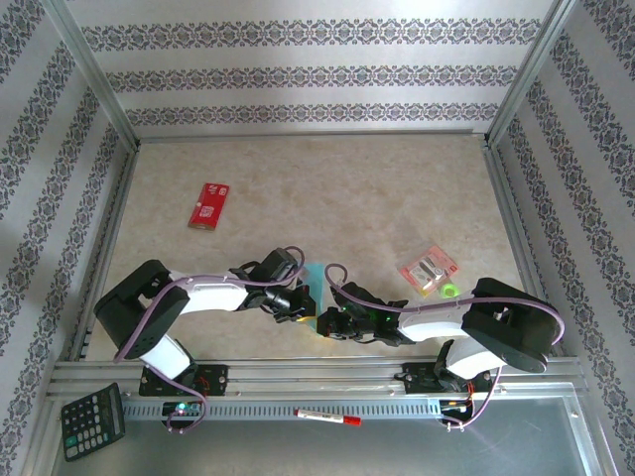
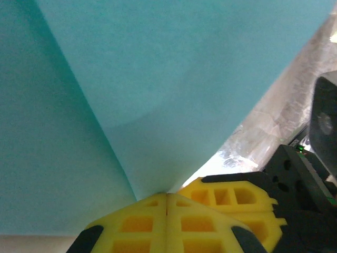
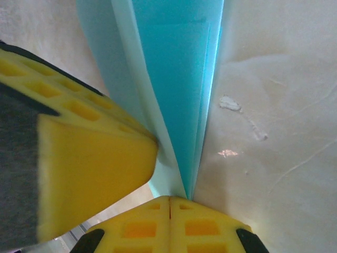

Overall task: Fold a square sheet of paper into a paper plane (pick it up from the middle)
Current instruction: Fourth fold the wing at the center of the table.

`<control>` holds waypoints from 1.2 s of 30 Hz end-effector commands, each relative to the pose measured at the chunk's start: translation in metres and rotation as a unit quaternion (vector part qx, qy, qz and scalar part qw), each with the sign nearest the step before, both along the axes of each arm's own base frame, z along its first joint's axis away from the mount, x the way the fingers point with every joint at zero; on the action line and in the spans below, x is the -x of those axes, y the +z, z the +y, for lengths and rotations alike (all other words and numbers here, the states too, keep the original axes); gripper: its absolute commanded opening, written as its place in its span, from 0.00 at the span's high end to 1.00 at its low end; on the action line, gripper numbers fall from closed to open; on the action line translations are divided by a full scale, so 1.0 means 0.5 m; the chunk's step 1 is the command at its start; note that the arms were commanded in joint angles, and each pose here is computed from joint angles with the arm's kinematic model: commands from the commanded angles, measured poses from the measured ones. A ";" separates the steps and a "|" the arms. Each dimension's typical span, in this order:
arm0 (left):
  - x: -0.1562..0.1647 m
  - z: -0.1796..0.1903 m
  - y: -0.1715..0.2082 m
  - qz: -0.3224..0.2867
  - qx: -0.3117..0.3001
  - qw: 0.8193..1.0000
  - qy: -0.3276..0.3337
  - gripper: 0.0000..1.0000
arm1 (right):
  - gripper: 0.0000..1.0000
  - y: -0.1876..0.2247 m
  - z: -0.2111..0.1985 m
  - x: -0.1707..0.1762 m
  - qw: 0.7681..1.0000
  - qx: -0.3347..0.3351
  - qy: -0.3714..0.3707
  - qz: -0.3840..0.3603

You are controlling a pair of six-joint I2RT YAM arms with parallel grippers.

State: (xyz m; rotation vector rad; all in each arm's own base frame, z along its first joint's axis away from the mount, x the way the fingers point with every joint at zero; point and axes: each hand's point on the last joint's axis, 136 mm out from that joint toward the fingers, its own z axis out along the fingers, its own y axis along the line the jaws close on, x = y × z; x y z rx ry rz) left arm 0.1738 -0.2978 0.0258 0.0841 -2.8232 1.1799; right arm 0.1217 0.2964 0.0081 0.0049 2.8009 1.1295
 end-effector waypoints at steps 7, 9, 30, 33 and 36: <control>-0.007 0.005 -0.038 0.001 -0.002 1.000 0.003 1.00 | 1.00 -0.138 -0.159 0.083 0.979 0.186 0.005 0.086; -0.014 0.011 -0.035 0.000 -0.001 1.000 0.006 1.00 | 1.00 -0.138 -0.161 0.085 0.977 0.193 0.010 0.086; -0.120 0.030 -0.008 -0.034 0.008 0.999 0.011 0.98 | 1.00 -0.143 -0.174 0.094 0.972 0.214 0.022 0.090; -0.141 0.030 -0.006 -0.037 0.010 0.999 0.015 0.96 | 1.00 -0.143 -0.174 0.095 0.972 0.214 0.023 0.091; -0.160 0.037 -0.004 -0.049 0.002 0.999 0.018 0.96 | 1.00 -0.143 -0.175 0.095 0.972 0.214 0.022 0.090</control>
